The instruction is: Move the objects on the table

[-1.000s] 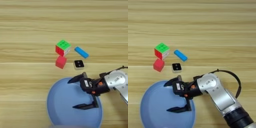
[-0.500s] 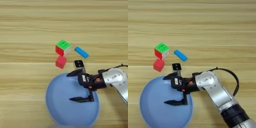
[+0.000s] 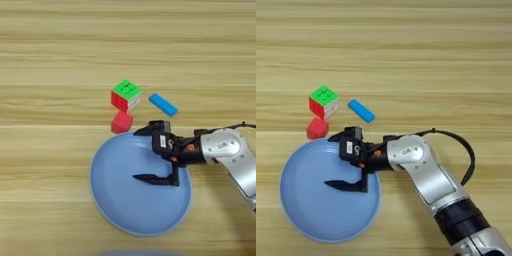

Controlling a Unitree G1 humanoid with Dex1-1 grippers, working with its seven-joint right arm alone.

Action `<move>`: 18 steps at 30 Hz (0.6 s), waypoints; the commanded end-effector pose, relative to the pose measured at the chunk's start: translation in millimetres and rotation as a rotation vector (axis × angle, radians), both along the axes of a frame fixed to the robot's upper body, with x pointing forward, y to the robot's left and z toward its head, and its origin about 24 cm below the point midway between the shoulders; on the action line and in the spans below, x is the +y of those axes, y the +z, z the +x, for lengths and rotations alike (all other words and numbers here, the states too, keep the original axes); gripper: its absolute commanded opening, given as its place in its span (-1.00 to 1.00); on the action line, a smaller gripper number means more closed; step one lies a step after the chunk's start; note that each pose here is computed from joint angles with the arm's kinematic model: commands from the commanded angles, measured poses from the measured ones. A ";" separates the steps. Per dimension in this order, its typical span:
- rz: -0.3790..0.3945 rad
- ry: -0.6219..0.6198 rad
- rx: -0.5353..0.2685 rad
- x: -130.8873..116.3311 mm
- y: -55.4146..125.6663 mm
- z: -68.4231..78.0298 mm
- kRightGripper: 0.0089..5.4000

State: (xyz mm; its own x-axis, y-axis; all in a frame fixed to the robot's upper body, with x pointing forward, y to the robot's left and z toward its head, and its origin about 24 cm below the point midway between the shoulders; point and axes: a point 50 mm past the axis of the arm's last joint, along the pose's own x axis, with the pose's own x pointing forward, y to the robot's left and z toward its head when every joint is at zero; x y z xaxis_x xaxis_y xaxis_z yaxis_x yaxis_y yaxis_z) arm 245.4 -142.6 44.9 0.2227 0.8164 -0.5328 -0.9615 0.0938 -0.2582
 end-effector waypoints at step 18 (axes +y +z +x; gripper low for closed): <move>0.289 -0.141 -0.129 -5.3 74.8 29.4 0.99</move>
State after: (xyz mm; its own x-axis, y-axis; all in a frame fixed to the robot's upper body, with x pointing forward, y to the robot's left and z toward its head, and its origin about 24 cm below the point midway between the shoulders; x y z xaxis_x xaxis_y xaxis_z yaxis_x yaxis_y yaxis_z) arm 259.6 -147.5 75.8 0.3240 0.8727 -0.3653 -0.9430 0.2667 -0.1991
